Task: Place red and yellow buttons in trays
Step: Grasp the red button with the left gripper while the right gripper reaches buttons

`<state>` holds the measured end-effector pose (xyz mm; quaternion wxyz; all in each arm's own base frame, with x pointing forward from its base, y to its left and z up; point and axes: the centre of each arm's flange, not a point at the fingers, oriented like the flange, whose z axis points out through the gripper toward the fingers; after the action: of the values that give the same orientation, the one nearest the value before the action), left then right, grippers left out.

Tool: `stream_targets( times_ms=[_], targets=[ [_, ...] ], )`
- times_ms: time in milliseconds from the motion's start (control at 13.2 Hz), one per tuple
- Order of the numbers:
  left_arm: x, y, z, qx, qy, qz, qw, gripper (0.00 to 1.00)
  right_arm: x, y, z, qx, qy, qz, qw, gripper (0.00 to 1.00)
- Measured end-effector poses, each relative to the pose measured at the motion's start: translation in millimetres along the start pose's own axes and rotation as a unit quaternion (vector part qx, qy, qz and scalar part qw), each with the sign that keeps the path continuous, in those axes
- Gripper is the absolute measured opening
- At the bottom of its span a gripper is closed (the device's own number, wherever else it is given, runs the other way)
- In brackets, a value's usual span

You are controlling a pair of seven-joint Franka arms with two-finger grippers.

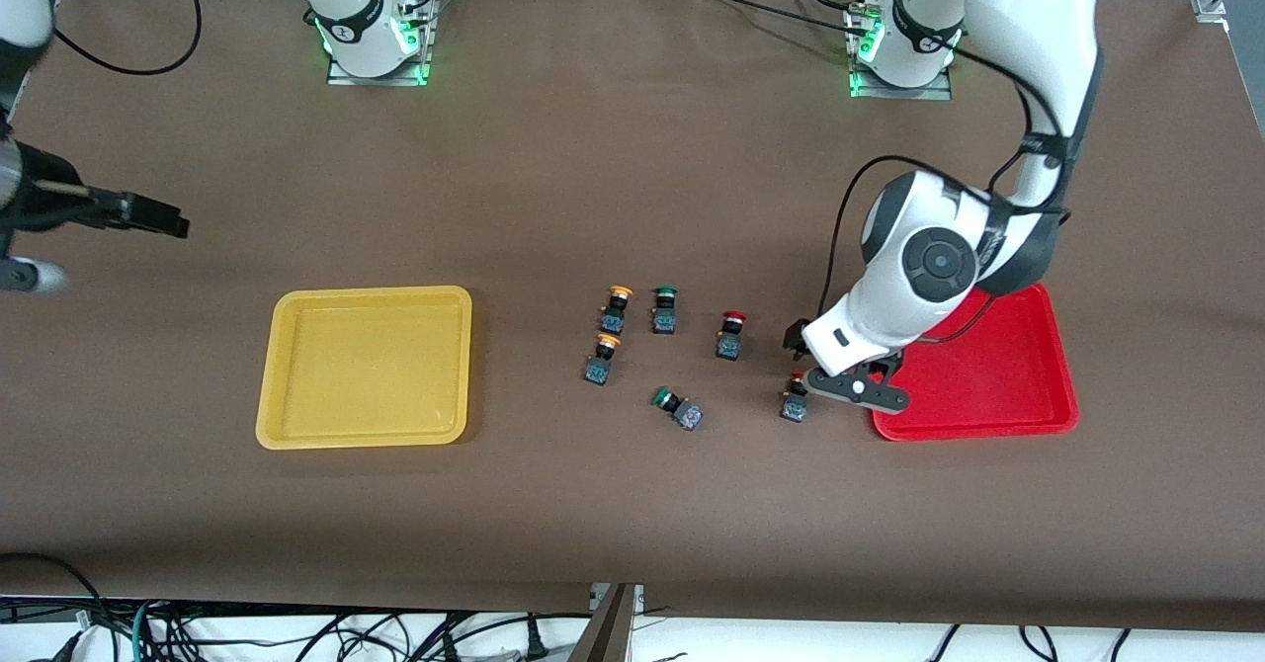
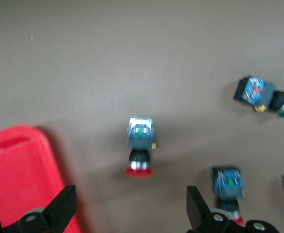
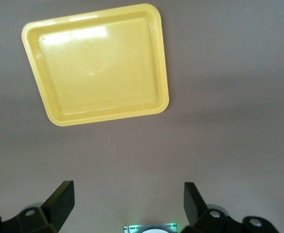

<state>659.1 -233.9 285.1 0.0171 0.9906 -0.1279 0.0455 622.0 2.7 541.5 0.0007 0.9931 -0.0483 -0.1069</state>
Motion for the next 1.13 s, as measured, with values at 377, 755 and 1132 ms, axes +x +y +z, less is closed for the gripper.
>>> stream_targets(
  times_ms=[377, 755, 1132],
  targets=[
    [-1, 10, 87, 0.021, 0.039, 0.045, 0.998, 1.00, 56, -91, 87, -0.009, 0.012, -0.008, 1.000, 1.00],
    [-9, 23, 119, 0.020, 0.035, 0.056, 0.998, 0.93, 68, -252, 172, 0.015, 0.087, 0.099, 0.991, 1.00],
    [-6, 20, 115, 0.023, 0.043, 0.095, 0.994, 0.42, 35, -373, 234, 0.056, 0.131, 0.134, 0.981, 1.00]
  ],
)
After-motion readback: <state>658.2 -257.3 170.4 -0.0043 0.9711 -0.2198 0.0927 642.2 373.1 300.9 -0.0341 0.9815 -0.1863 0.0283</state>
